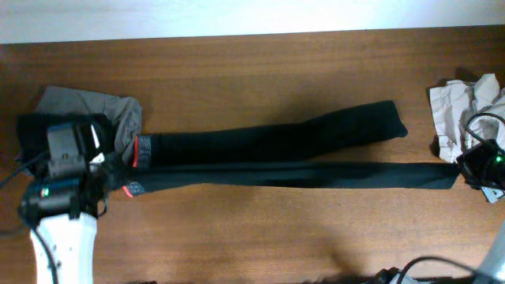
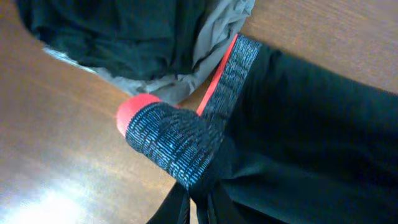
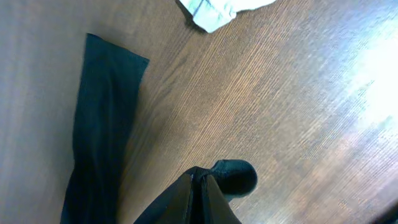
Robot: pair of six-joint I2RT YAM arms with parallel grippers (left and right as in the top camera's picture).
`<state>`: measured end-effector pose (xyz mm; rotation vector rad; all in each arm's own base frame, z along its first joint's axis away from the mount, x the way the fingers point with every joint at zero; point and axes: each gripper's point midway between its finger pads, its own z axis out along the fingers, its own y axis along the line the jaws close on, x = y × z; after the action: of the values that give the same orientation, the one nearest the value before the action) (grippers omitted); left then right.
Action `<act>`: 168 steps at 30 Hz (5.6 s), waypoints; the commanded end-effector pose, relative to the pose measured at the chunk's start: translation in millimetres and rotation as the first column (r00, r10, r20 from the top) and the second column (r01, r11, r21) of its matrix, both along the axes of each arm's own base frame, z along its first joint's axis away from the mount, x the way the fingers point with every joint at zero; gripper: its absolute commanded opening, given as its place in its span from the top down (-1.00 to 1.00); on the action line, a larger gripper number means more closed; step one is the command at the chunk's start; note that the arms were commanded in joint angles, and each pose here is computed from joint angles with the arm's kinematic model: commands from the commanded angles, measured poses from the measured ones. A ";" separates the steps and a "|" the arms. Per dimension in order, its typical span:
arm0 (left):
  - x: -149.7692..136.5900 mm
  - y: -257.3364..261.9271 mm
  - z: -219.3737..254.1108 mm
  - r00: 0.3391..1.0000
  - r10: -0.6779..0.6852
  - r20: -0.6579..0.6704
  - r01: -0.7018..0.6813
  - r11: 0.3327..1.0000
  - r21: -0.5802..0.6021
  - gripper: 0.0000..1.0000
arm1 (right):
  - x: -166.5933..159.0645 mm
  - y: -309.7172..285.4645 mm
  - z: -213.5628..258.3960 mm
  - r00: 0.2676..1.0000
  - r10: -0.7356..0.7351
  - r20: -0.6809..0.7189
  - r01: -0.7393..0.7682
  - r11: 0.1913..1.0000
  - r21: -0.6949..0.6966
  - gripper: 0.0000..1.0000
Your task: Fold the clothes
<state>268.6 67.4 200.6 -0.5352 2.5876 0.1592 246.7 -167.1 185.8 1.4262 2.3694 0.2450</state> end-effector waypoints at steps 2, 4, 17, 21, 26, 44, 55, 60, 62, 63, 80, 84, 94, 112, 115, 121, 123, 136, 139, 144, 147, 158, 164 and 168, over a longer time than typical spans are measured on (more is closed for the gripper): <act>24.6 12.9 -14.3 0.999 -0.024 -0.045 0.026 0.998 0.060 0.81 | 24.2 -5.5 -19.1 0.999 0.028 -0.017 -0.028 0.999 0.032 0.92; 31.8 12.8 -22.3 0.998 -0.028 -0.057 0.031 0.998 0.051 0.81 | 36.2 -3.0 -26.7 0.998 0.056 -0.012 -0.055 0.998 0.042 0.92; 81.1 -0.9 -43.8 0.992 -0.125 -0.001 0.125 0.992 0.008 0.74 | 118.1 29.0 -56.4 0.983 0.178 0.050 -0.178 0.984 -0.012 0.89; 92.5 -1.1 -53.4 0.989 -0.145 -0.006 0.145 0.989 0.021 0.74 | 133.1 22.6 -68.0 0.985 0.158 0.070 -0.157 0.987 -0.013 0.91; 101.3 -2.2 -73.1 0.988 -0.151 -0.036 0.151 0.989 -0.001 0.74 | 160.3 24.4 -72.0 0.970 0.191 0.152 -0.191 0.981 -0.019 0.91; 105.0 -25.4 -104.4 0.971 -0.214 -0.105 0.209 0.976 -0.060 0.74 | 181.9 15.9 -73.4 0.980 0.074 0.186 -0.064 0.996 -0.060 0.86; 102.1 -55.1 -146.3 0.932 -0.290 -0.217 0.276 0.957 -0.093 0.75 | 193.4 18.9 -119.9 0.989 0.003 0.149 -0.010 0.999 0.050 0.88; 101.1 -58.5 -152.1 0.925 -0.298 -0.235 0.285 0.954 -0.091 0.75 | 201.9 17.1 -121.8 0.984 -0.016 0.178 0.005 0.998 0.061 0.86; 101.1 -58.0 -152.3 0.925 -0.297 -0.236 0.284 0.955 -0.089 0.74 | 206.1 15.3 -119.1 0.980 -0.022 0.198 0.011 0.998 0.057 0.86; 101.1 -58.0 -152.3 0.925 -0.298 -0.236 0.284 0.955 -0.089 0.75 | 206.7 15.0 -118.8 0.979 -0.040 0.200 0.027 0.997 0.067 0.85; 101.0 -58.0 -152.4 0.925 -0.298 -0.237 0.284 0.955 -0.089 0.75 | 231.8 0.8 -110.2 0.955 0.075 0.286 -0.086 0.996 0.028 -0.43; 101.1 -58.1 -152.4 0.925 -0.298 -0.236 0.285 0.954 -0.089 0.62 | 218.5 -16.3 -76.6 0.957 0.153 0.247 -0.167 0.985 0.038 -0.43; 101.2 -58.9 -127.6 0.923 -0.313 -0.224 0.302 0.950 -0.086 0.10 | 177.8 16.6 -29.9 0.829 0.546 0.121 -0.551 0.835 0.007 -0.44; 93.0 -65.1 -20.5 0.946 -0.325 -0.024 0.323 0.945 -0.057 -0.54 | 187.5 8.8 -68.7 0.640 0.765 0.066 -0.758 0.643 -0.109 -0.98; 80.8 -61.0 -22.9 0.952 -0.301 -0.062 0.297 0.952 -0.075 -0.51 | 189.7 8.3 -82.0 0.600 0.798 0.058 -0.790 0.602 -0.113 -0.97; 73.3 -39.2 -14.6 0.994 -0.100 -0.032 0.094 0.986 -0.134 -0.53 | 190.0 8.4 -96.5 0.544 0.838 0.044 -0.830 0.545 -0.117 -0.98; 73.8 -33.1 -9.9 0.997 -0.076 -0.012 0.074 0.988 -0.134 -0.56 | 190.7 8.4 -103.1 0.530 0.847 0.041 -0.840 0.531 -0.114 -0.98; 72.8 -28.6 -6.5 0.998 -0.064 -0.001 0.064 0.989 -0.131 -0.99 | 197.1 8.6 -161.1 0.509 0.859 0.053 -0.858 0.512 -0.049 -0.98; 72.7 -28.6 -6.7 0.998 -0.064 -0.001 0.064 0.989 -0.131 -0.98 | 196.6 18.4 -168.5 0.499 0.860 0.106 -0.864 0.503 -0.015 -0.98; 72.7 -28.6 -6.7 0.998 -0.064 -0.001 0.064 0.989 -0.131 -0.99 | 187.7 41.1 -174.6 0.449 0.877 0.173 -0.893 0.447 0.051 -0.98; 72.7 -28.6 -6.7 0.998 -0.064 -0.001 0.064 0.989 -0.131 -0.99 | 179.2 54.3 -179.7 0.425 0.888 0.174 -0.905 0.413 0.100 -0.98; 72.7 -28.6 -6.7 0.998 -0.064 -0.001 0.064 0.989 -0.131 -0.99 | 174.1 87.4 -181.6 0.365 0.912 0.186 -0.928 0.342 0.146 -0.16; 72.7 -28.6 -6.7 0.998 -0.064 -0.002 0.064 0.989 -0.131 -0.99 | 187.7 77.1 -164.4 0.476 0.861 0.179 -0.877 0.451 0.165 0.80; 72.7 -28.6 -6.7 0.998 -0.064 -0.002 0.064 0.989 -0.131 -0.99 | 196.1 57.5 -128.4 0.544 0.823 0.165 -0.838 0.526 0.146 0.92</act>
<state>339.6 39.4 182.7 -0.4954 2.6648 -0.0160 426.3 -89.1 26.7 0.0509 2.8901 0.8473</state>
